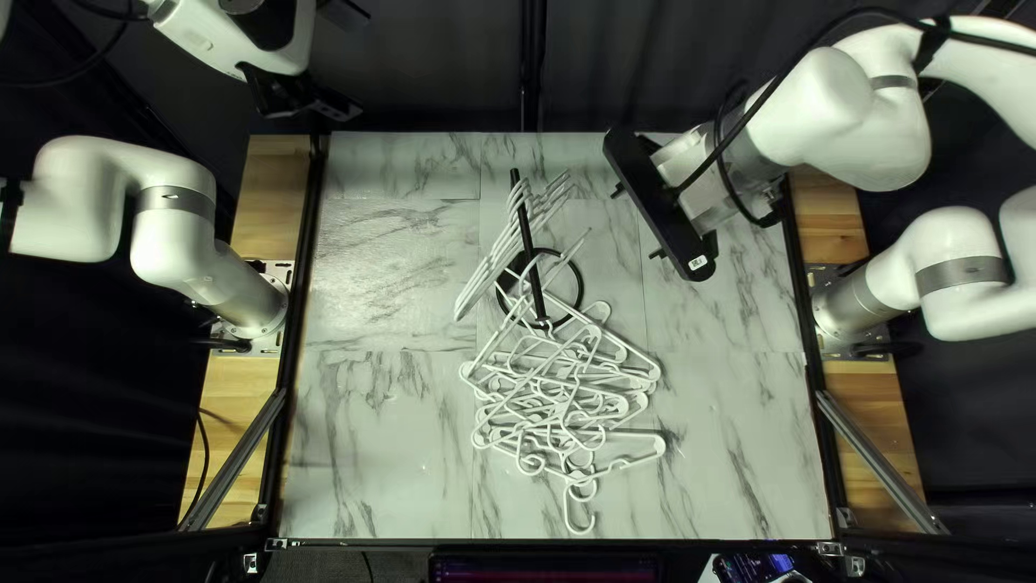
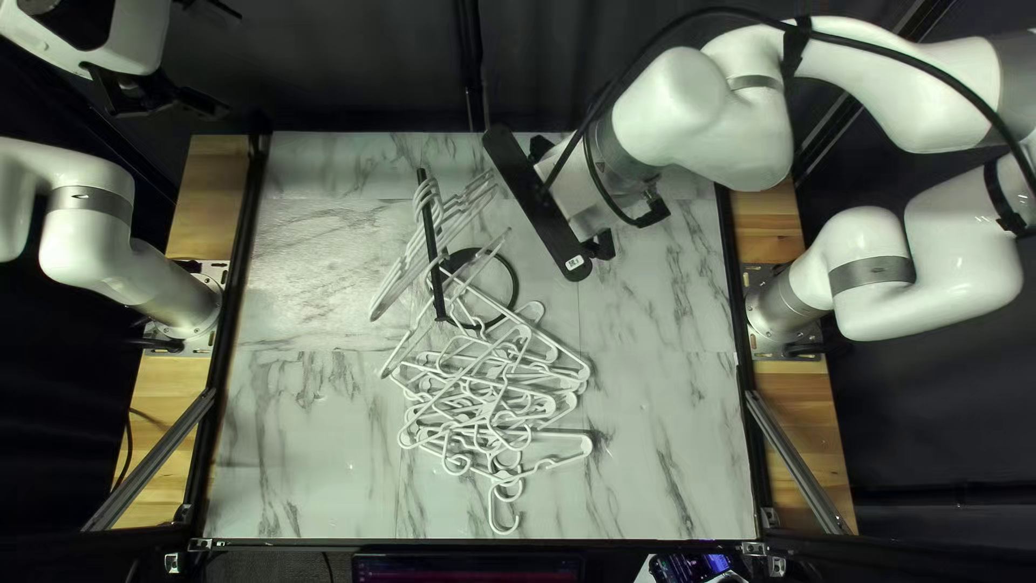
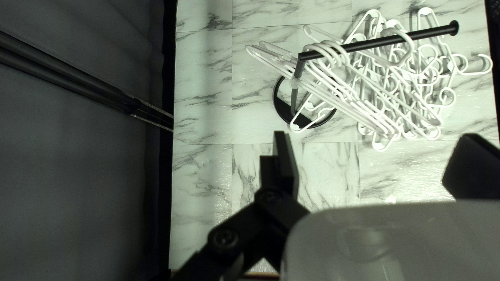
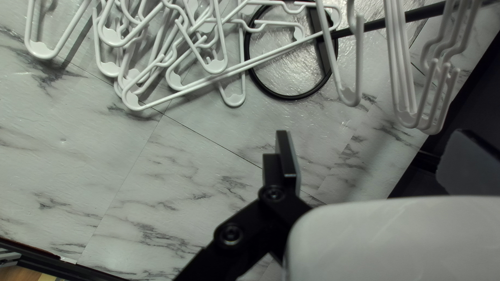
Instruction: Remove hangers from rack and place onto table
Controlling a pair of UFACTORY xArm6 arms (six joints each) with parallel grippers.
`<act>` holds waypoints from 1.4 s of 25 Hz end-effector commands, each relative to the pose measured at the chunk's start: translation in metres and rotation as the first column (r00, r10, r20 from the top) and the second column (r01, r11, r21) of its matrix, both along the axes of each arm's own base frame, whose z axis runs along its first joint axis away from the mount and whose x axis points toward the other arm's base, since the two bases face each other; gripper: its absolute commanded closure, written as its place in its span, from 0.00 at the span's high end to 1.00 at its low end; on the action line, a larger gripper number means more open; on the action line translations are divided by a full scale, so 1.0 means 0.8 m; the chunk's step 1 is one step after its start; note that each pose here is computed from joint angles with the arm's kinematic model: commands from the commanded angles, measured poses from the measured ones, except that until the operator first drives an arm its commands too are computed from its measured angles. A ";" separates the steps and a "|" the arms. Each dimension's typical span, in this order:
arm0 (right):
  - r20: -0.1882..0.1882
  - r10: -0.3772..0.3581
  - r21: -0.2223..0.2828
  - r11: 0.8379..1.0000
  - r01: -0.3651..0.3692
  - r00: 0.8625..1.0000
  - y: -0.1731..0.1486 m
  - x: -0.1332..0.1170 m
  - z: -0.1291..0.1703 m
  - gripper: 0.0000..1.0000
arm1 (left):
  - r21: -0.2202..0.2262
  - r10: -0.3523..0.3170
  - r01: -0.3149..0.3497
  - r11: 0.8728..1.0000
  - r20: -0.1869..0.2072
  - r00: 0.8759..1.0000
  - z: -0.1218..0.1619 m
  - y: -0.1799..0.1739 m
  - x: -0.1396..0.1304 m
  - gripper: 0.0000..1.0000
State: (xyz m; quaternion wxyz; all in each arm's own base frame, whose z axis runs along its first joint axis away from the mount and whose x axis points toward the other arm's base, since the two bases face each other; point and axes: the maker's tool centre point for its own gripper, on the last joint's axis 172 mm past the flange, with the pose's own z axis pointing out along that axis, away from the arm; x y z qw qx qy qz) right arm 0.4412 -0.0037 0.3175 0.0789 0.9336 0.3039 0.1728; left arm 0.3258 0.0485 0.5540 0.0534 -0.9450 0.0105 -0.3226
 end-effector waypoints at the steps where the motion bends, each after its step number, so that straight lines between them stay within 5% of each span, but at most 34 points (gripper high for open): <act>1: -0.012 0.021 0.025 0.999 -0.020 1.000 0.008 0.002 -0.015 1.00 | 0.000 0.000 0.000 1.000 0.000 1.000 0.000 0.000 0.000 1.00; 7: 0.002 0.076 0.056 0.996 -0.076 0.997 0.006 0.018 -0.058 1.00 | 0.000 0.000 0.000 1.000 0.000 1.000 0.000 0.000 0.000 1.00; 16: 0.029 0.108 0.036 0.993 -0.109 0.994 -0.021 0.032 -0.092 1.00 | 0.000 0.000 0.000 1.000 0.000 1.000 0.000 0.000 0.000 1.00; 27: 0.009 0.143 0.082 0.986 -0.143 0.990 -0.032 0.063 -0.129 0.94 | 0.000 0.000 0.000 1.000 0.000 1.000 0.000 0.000 0.000 1.00; 30: 0.012 0.145 0.088 0.985 -0.145 0.989 -0.028 0.065 -0.130 0.53 | 0.000 0.000 0.000 1.000 0.000 1.000 0.000 0.000 0.000 1.00; 31: 0.015 0.143 0.089 0.986 -0.144 0.990 -0.026 0.065 -0.129 0.17 | 0.000 0.000 0.000 1.000 0.000 1.000 0.000 0.000 0.000 1.00; 32: 0.017 0.142 0.090 0.986 -0.143 0.990 -0.026 0.064 -0.129 0.07 | 0.000 0.000 0.000 1.000 0.000 1.000 0.000 0.000 0.000 1.00; 35: 0.025 0.141 0.091 0.986 -0.143 0.990 -0.026 0.068 -0.128 0.02 | 0.000 0.000 0.000 1.000 0.000 1.000 0.000 0.000 0.000 1.00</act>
